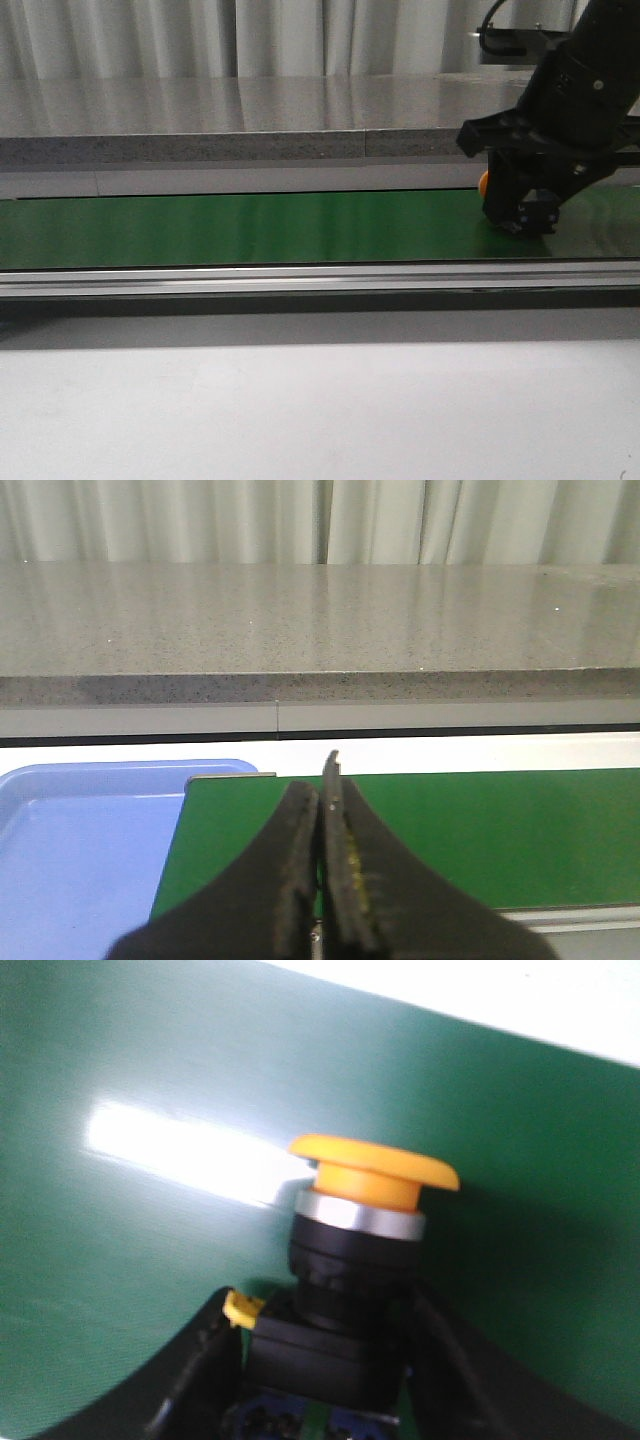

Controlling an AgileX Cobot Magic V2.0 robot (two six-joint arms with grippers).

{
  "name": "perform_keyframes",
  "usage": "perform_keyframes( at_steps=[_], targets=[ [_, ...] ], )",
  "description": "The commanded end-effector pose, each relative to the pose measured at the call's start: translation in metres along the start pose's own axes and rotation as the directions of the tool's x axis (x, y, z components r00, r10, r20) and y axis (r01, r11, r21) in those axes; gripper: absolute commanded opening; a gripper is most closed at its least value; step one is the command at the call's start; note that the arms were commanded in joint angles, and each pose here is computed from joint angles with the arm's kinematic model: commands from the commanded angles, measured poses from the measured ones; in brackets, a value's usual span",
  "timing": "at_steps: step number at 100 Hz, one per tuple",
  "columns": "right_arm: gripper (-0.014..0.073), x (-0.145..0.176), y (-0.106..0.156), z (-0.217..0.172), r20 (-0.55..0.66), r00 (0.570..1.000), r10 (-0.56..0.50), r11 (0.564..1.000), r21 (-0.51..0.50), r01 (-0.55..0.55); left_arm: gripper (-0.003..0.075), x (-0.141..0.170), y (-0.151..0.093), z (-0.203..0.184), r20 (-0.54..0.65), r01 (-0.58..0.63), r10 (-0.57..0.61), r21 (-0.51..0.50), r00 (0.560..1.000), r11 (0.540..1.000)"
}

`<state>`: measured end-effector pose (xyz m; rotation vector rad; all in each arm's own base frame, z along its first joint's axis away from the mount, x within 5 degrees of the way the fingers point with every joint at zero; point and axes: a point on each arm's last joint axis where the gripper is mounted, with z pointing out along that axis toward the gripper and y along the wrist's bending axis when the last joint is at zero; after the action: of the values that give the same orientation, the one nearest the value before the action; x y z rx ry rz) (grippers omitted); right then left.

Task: Move button from left to right
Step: 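Lower the right gripper onto the button on the belt and close it, then lift the button with the right gripper and carry it over the green tray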

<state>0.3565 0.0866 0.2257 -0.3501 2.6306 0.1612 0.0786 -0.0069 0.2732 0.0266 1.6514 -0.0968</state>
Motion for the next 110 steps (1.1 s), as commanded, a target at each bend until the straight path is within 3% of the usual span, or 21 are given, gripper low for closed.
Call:
perform_keyframes(
  at_steps=[1, 17, 29, 48, 74, 95, 110],
  targets=[
    [-0.0055, -0.023, 0.001, -0.032, 0.093, 0.995, -0.023, 1.000, 0.012, 0.022, -0.0020, -0.016, 0.001, -0.001, 0.091, 0.015, -0.015, -0.008, 0.996, 1.000],
    [-0.0066, -0.039, -0.009, -0.053, 0.089, 0.994, -0.063, 0.996, 0.064, 0.057, -0.0020, -0.016, 0.001, -0.001, 0.091, 0.015, -0.015, -0.008, 0.996, 1.000],
    [-0.0066, -0.047, -0.032, -0.067, 0.102, 0.993, -0.054, 0.991, 0.128, 0.040, -0.0020, -0.016, 0.001, -0.001, 0.091, 0.015, -0.015, -0.008, 0.996, 1.000],
    [-0.0066, -0.041, -0.094, -0.079, 0.147, 0.987, 0.066, 0.971, 0.219, -0.097, -0.0020, -0.016, 0.001, -0.001, 0.091, 0.015, -0.015, -0.008, 0.996, 1.000],
    [-0.0066, -0.009, -0.186, -0.102, 0.201, 0.948, 0.248, 0.895, 0.326, -0.304, -0.0020, -0.016, 0.001, -0.001, 0.091, 0.015, -0.015, -0.008, 0.996, 1.000],
    [-0.0066, 0.012, -0.228, -0.098, 0.214, 0.913, 0.348, 0.842, 0.356, -0.405, -0.0020, -0.016, 0.001, -0.001, 0.091, 0.015, -0.015, -0.008, 0.996, 1.000],
    [-0.0066, 0.022, -0.242, -0.075, 0.174, 0.898, 0.404, 0.831, 0.340, -0.440, -0.0020, -0.016, 0.001, -0.001, 0.091, 0.015, -0.015, -0.008, 0.996, 1.000]
  ],
)
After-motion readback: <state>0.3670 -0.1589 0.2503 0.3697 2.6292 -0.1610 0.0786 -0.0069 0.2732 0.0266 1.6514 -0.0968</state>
